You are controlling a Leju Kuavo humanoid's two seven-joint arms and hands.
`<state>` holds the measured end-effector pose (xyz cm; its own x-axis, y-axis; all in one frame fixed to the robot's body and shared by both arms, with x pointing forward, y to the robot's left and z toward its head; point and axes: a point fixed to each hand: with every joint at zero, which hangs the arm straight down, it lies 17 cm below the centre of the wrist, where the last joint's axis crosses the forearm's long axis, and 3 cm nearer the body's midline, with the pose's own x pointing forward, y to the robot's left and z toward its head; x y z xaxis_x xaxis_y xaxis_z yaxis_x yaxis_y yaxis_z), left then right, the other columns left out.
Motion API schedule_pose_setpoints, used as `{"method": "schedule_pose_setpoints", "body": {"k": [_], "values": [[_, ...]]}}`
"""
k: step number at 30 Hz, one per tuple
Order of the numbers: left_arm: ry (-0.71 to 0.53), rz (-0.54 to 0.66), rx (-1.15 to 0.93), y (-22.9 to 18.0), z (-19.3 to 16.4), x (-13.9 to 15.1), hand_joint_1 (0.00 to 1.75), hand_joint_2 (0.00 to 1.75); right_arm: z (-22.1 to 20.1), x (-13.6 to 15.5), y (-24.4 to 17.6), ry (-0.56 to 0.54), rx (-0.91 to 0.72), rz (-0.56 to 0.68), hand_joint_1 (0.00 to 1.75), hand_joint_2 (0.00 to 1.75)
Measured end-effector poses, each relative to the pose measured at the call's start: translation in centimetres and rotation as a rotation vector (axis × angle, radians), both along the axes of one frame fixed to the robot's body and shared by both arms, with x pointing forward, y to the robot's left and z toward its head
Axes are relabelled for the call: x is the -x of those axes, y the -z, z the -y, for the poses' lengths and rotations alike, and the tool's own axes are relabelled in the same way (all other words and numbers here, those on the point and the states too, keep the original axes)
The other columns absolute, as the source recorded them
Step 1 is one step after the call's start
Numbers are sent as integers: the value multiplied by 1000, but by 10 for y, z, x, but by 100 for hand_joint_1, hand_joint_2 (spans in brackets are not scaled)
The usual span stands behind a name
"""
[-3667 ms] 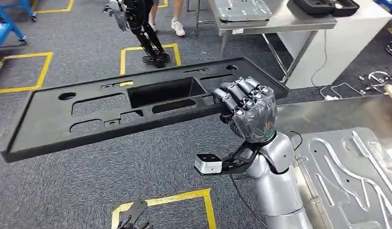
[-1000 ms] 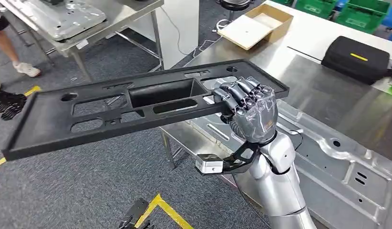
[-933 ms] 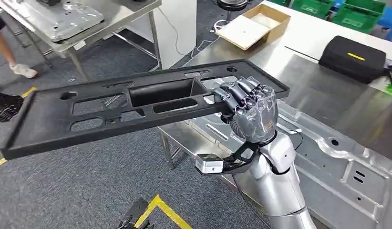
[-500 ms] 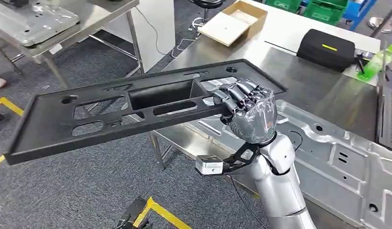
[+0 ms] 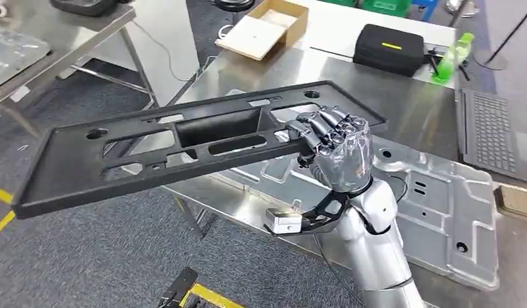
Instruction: Take the parts from the cabinet and place them on the table.
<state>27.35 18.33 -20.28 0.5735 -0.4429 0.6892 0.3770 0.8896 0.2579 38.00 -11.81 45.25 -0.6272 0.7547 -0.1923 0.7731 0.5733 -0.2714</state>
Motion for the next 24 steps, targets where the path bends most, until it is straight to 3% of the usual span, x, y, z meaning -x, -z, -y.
{"method": "schedule_pose_setpoints", "body": {"k": [24], "values": [[5,15,2,-5,3,-9,0,175,7,-10,-5,19,-17,-10,175,175]]}}
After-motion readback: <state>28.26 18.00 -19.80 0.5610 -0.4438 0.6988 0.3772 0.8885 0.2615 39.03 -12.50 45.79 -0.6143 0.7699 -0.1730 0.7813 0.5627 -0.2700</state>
